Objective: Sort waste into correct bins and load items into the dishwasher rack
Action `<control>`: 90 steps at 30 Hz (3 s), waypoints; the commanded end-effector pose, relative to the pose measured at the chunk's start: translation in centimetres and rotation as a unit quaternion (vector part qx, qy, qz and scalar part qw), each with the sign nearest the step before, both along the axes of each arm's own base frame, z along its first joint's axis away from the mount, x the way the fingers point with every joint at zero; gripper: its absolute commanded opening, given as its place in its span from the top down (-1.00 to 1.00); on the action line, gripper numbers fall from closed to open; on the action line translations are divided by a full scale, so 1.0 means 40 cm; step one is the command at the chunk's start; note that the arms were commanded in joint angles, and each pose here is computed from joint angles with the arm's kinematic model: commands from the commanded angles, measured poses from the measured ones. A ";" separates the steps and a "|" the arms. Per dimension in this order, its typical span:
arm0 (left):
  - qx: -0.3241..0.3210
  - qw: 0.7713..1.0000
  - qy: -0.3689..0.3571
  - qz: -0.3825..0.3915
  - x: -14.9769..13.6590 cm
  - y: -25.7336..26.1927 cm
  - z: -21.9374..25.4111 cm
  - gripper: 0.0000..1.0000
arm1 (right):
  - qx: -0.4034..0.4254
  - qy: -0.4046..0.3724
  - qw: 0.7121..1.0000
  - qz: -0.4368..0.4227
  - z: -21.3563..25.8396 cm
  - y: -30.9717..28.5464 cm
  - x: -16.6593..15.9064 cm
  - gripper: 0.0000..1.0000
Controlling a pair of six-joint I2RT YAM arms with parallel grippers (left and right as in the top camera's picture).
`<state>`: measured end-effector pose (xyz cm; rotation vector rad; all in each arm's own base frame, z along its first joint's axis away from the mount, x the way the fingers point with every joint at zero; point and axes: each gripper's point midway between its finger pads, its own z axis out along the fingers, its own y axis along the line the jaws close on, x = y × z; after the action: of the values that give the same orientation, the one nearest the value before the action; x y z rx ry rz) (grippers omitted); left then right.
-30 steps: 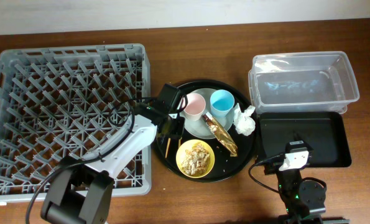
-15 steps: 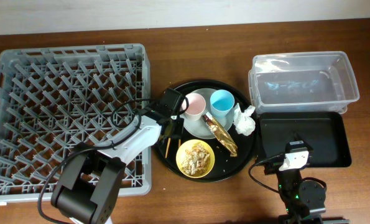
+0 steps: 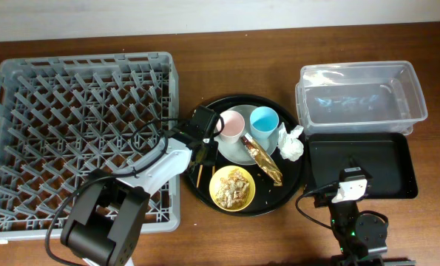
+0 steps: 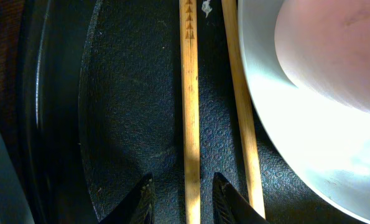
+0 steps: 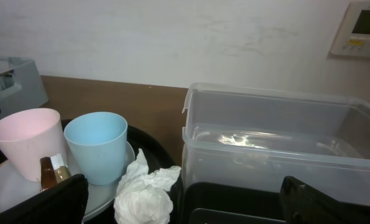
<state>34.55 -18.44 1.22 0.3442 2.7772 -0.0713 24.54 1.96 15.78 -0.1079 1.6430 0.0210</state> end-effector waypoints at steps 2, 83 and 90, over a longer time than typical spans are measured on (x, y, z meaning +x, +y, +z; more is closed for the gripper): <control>0.007 1.000 0.006 0.006 -0.008 0.007 -0.016 0.42 | 0.001 0.004 1.000 -0.004 -0.008 -0.004 0.000 -0.97; -0.007 0.981 0.189 -0.047 -0.244 -0.096 0.066 1.00 | 0.001 0.004 1.000 -0.003 -0.008 -0.004 0.000 -0.97; 0.043 0.997 0.065 -0.011 -0.176 -0.019 0.191 0.99 | 0.001 0.004 1.000 -0.004 -0.008 -0.004 0.000 -0.97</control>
<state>26.40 -21.17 8.90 0.4851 2.9493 -0.1563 24.54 1.96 15.78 -0.1085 1.6430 0.0204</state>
